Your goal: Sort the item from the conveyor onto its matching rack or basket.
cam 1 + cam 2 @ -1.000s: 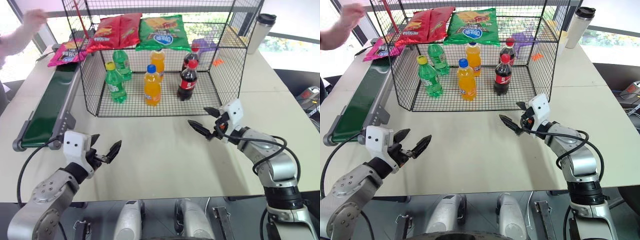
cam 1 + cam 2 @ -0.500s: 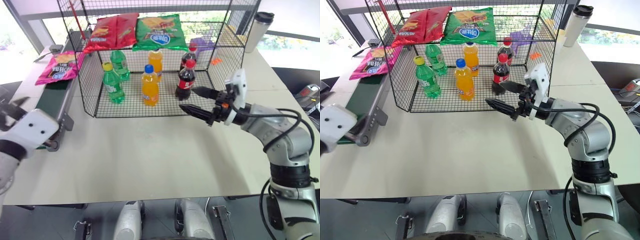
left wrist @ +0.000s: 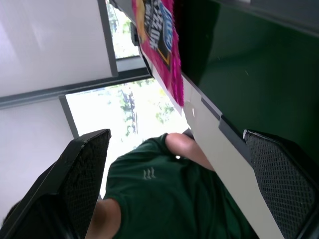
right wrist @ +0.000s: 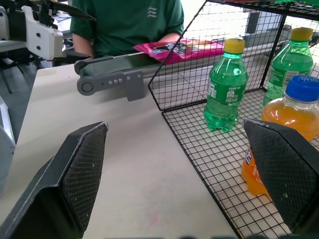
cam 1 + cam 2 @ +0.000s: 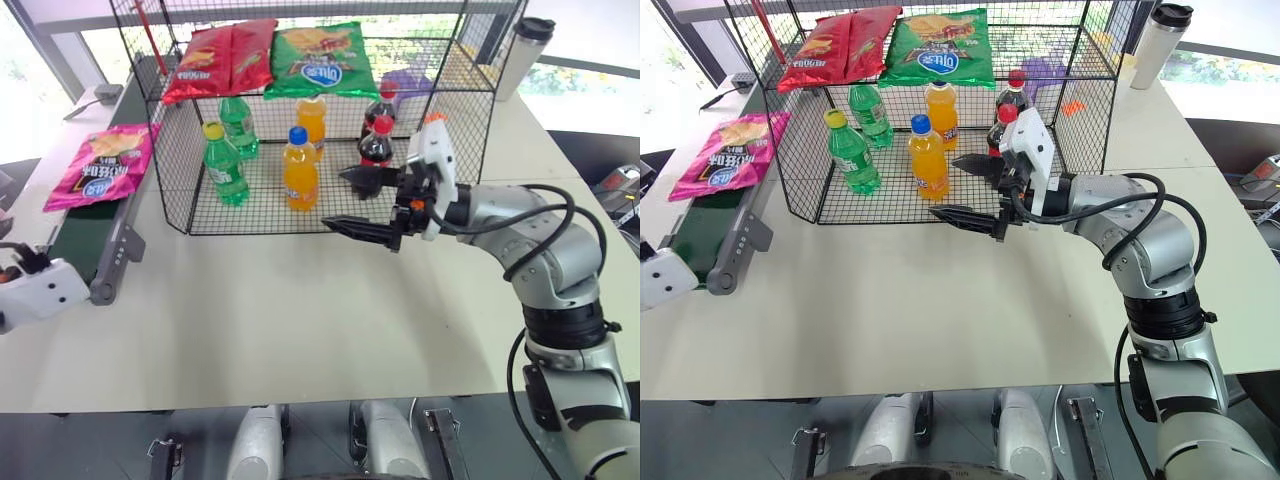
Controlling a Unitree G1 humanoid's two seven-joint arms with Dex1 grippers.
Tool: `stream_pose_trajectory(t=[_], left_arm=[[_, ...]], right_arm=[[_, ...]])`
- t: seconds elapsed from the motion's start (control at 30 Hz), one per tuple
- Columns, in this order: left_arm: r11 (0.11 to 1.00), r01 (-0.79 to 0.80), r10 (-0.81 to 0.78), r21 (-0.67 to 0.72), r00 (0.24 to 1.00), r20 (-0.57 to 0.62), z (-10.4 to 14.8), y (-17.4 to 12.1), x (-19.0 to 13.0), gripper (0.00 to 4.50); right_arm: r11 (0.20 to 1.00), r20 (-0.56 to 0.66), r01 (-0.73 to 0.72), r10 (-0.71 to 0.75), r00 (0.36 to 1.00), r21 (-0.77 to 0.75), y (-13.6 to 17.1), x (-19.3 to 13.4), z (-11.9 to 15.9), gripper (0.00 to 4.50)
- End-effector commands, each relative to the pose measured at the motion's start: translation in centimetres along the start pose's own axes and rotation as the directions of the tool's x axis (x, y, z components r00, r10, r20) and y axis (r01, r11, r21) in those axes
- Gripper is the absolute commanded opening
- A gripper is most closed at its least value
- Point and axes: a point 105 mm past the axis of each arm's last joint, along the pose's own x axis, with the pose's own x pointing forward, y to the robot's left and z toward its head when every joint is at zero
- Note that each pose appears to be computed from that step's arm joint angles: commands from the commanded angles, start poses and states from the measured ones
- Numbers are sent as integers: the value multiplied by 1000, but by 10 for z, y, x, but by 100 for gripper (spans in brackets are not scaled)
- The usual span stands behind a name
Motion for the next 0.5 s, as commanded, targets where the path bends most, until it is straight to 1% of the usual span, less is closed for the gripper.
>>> stream_pose_trajectory(t=[0.03,0.13,0.3,0.5], left_arm=[[999,-44,44,12,999,3,0,3,4,446],[999,-44,44,-14,999,14,4,-3,9,446],[999,-42,42,-16,999,22,7,-6,14,446],[999,-39,40,-31,998,42,15,-11,25,446]], right_arm=[[999,18,11,-11,1000,-40,0,-4,6,450],[999,16,40,-39,999,-37,-3,-7,3,450],[997,18,61,-60,998,-40,-4,-9,2,450],[996,19,83,-83,996,-40,-5,-10,1,450]])
